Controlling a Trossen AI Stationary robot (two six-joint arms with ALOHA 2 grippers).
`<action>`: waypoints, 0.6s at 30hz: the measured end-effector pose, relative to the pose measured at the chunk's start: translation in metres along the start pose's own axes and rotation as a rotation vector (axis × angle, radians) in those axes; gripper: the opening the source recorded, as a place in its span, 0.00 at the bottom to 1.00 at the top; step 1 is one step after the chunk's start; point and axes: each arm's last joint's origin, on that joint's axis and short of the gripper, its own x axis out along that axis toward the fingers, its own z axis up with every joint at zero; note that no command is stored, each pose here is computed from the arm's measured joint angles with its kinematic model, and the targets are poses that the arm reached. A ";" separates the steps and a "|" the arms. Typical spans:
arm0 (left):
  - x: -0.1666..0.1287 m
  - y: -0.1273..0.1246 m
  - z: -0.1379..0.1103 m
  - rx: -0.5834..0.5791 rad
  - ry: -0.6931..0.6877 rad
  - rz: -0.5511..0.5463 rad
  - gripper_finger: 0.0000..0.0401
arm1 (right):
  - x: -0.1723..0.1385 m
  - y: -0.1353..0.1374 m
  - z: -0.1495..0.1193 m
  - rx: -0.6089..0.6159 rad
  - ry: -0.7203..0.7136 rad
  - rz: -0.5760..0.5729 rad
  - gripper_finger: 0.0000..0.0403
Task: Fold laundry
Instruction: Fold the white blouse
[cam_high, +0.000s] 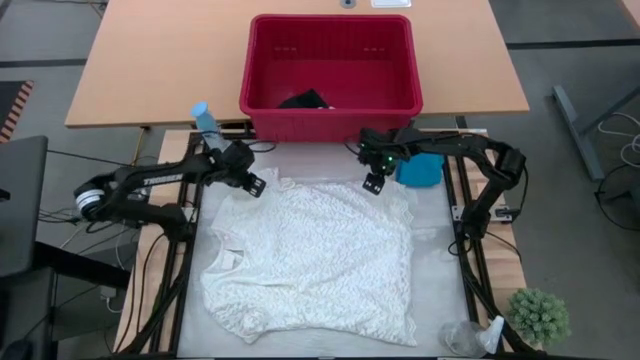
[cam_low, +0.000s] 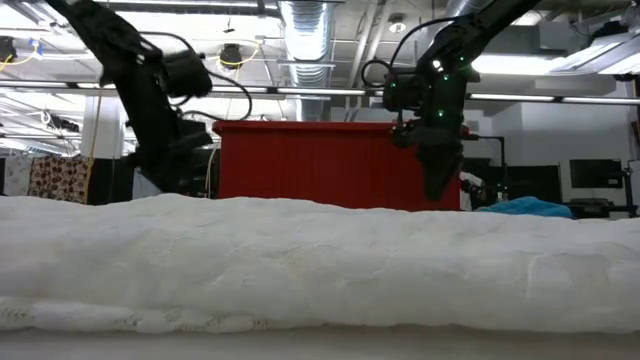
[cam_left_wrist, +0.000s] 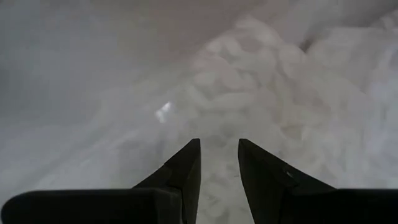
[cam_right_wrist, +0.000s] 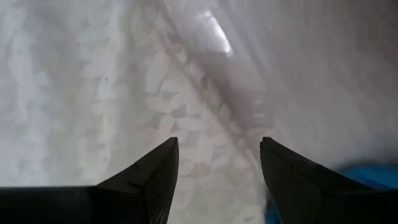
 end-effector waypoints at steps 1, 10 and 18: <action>0.005 0.001 0.001 0.007 0.016 -0.030 0.24 | 0.000 0.000 0.000 -0.012 0.005 0.008 0.62; 0.032 0.003 -0.004 0.080 0.147 -0.088 0.24 | 0.000 -0.001 -0.002 -0.098 0.019 0.031 0.62; 0.045 0.002 -0.003 0.046 0.158 -0.092 0.24 | 0.018 -0.006 0.001 -0.163 0.059 0.047 0.62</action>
